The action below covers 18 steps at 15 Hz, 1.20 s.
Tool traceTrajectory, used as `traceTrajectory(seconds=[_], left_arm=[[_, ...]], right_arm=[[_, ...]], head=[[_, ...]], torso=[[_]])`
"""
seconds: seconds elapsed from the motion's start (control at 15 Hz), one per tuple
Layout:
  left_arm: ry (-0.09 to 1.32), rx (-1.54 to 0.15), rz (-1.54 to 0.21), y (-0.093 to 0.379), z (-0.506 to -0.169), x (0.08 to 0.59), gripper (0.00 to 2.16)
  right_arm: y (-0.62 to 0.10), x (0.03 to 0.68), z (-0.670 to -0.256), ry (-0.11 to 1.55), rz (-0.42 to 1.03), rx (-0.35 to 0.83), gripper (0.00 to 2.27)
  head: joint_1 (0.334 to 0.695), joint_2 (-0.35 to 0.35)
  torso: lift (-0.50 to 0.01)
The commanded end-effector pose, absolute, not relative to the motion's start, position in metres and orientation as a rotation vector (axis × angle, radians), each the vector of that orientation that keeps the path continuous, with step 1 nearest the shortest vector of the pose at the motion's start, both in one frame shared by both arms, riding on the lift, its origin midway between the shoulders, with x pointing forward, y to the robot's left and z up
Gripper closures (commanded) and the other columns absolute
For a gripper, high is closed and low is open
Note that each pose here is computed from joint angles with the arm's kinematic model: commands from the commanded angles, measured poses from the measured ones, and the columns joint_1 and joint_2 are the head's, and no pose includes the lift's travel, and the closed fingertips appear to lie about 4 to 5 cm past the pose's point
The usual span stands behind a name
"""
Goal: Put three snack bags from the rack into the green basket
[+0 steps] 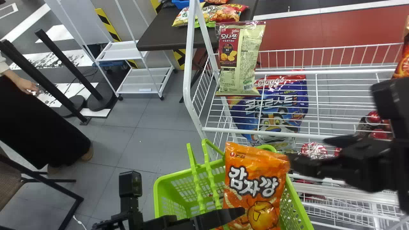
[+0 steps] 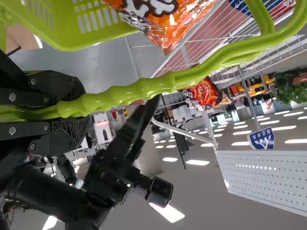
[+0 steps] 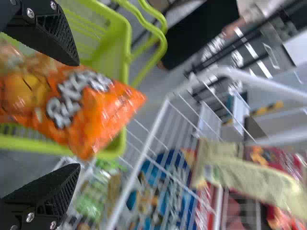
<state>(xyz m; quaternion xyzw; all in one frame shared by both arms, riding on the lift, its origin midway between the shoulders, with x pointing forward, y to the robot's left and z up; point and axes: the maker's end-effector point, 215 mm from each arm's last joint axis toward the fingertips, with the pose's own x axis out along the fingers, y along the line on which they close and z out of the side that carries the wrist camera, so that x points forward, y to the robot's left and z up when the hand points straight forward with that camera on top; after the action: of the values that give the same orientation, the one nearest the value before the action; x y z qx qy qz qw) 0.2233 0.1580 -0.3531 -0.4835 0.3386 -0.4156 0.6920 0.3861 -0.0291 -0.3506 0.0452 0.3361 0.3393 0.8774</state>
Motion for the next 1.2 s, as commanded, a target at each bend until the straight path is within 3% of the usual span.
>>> traceTrajectory(seconds=[0.0, 0.47, 1.13], left_arm=[[0.755, -1.078, -0.93, 0.158, -0.352, 0.223, 2.15], [0.758, -1.084, -0.928, 0.159, -0.354, 0.222, 2.15], [0.76, -1.089, -0.924, 0.16, -0.355, 0.222, 2.15]], right_arm=[[-0.077, 0.431, -0.342, 0.612, 0.587, 0.098, 0.04], [-0.207, 0.523, -0.353, 0.47, 0.216, 0.002, 0.04], [-0.319, 0.614, -0.371, 0.392, -0.03, -0.011, 0.05]], head=[[0.695, 0.261], [0.695, -0.015], [0.695, -0.196]], torso=[[0.0], [0.0], [0.0]])
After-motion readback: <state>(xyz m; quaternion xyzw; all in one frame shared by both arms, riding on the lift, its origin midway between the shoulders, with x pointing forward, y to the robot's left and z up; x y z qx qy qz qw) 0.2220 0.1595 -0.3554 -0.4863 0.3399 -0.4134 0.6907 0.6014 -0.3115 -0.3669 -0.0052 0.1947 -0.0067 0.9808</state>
